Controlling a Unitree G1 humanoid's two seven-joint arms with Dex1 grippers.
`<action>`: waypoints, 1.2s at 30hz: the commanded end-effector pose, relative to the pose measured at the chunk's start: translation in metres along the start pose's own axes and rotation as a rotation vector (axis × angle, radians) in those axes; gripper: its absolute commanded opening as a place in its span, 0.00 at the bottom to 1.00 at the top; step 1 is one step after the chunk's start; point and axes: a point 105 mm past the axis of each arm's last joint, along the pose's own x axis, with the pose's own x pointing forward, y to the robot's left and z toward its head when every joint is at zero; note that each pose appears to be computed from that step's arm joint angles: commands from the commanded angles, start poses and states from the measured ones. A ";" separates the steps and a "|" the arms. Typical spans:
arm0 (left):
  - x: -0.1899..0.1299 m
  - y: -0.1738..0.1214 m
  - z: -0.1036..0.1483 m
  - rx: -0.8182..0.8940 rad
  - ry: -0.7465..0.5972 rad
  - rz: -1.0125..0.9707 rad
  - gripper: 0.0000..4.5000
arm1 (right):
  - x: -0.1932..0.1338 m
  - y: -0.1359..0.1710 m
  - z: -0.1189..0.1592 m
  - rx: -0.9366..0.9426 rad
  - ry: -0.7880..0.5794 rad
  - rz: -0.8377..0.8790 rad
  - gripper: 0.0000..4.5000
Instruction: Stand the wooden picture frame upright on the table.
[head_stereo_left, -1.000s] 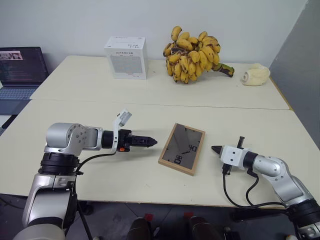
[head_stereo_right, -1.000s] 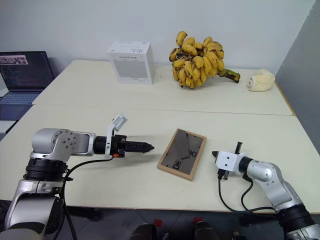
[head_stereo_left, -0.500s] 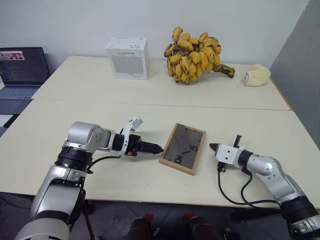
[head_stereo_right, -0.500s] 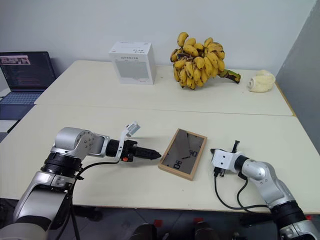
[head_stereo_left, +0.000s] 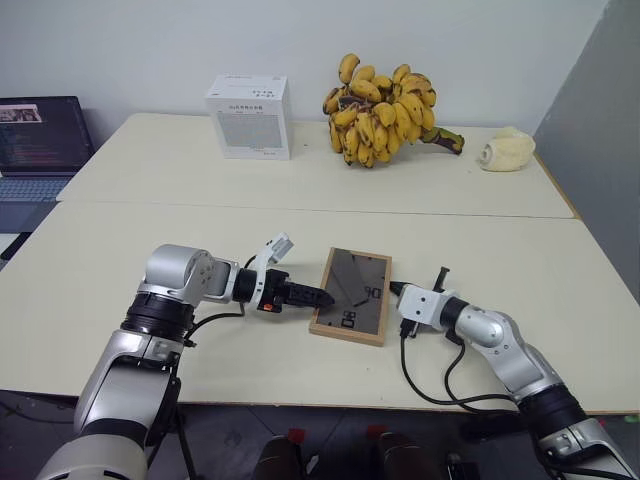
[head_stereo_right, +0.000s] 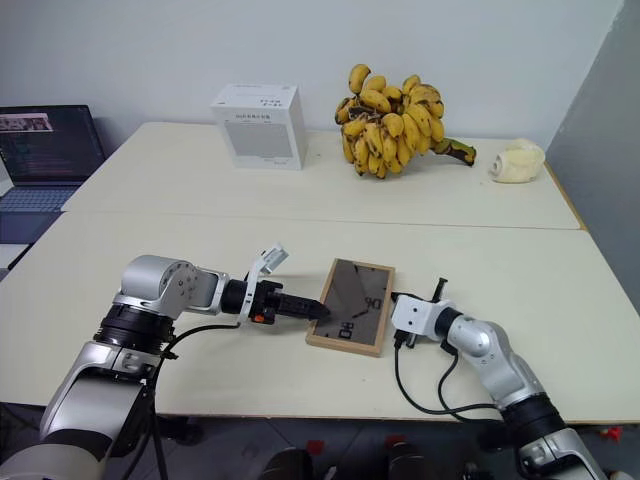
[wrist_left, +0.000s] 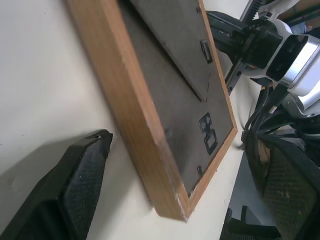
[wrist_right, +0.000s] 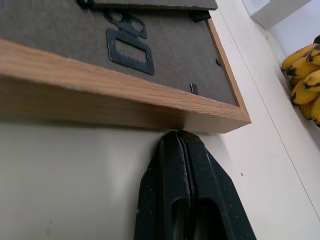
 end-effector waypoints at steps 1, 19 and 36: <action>-0.003 -0.009 0.009 0.017 -0.030 -0.026 0.99 | 0.006 0.000 -0.005 0.004 -0.003 0.004 0.00; -0.026 0.008 -0.003 -0.053 -0.040 0.080 0.99 | -0.016 0.004 -0.048 -0.065 0.063 0.037 0.00; -0.031 -0.022 -0.022 -0.031 0.010 0.062 0.99 | -0.040 0.019 -0.008 -0.104 0.040 0.104 0.00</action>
